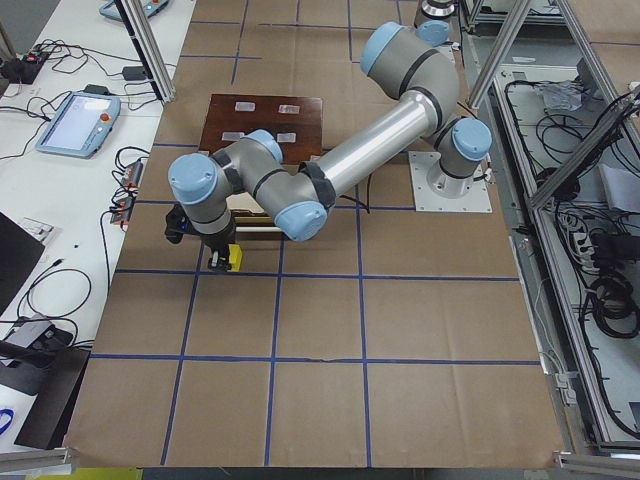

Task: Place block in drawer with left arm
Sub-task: 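Lift the yellow cube and carry it over the open drawer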

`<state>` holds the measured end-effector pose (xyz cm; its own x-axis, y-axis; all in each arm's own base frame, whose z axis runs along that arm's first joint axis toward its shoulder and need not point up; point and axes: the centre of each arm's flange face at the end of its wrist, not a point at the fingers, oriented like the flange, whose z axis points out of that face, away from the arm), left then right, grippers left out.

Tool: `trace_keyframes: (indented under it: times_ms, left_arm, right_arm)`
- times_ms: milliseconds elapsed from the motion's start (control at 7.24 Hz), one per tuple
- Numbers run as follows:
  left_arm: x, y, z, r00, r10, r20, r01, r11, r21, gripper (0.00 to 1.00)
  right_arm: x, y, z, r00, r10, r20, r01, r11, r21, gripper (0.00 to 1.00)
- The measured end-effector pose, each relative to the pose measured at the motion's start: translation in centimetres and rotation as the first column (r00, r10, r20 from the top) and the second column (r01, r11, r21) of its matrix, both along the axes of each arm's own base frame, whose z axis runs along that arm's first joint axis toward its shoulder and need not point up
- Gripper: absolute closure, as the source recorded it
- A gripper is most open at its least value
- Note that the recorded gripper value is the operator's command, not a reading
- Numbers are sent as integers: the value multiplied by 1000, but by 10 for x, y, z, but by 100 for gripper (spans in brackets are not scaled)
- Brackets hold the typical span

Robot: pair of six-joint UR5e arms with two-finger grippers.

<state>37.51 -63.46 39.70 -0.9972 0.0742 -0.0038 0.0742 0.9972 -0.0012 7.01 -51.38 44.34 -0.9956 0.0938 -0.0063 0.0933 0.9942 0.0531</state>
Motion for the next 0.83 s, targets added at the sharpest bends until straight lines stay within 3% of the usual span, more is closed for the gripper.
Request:
trace_keyframes:
  times_ms: [414, 829]
  left_arm:
    - [-57, 57, 31, 998, 64, -10, -64, 998, 8, 66]
    - [-142, 61, 31, 996, 85, -21, -85, 996, 24, 66]
  right_arm:
    - [0, 0, 0, 1000, 0, 0, 0, 1000, -1, 0]
    - [0, 0, 0, 1000, 0, 0, 0, 1000, -1, 0]
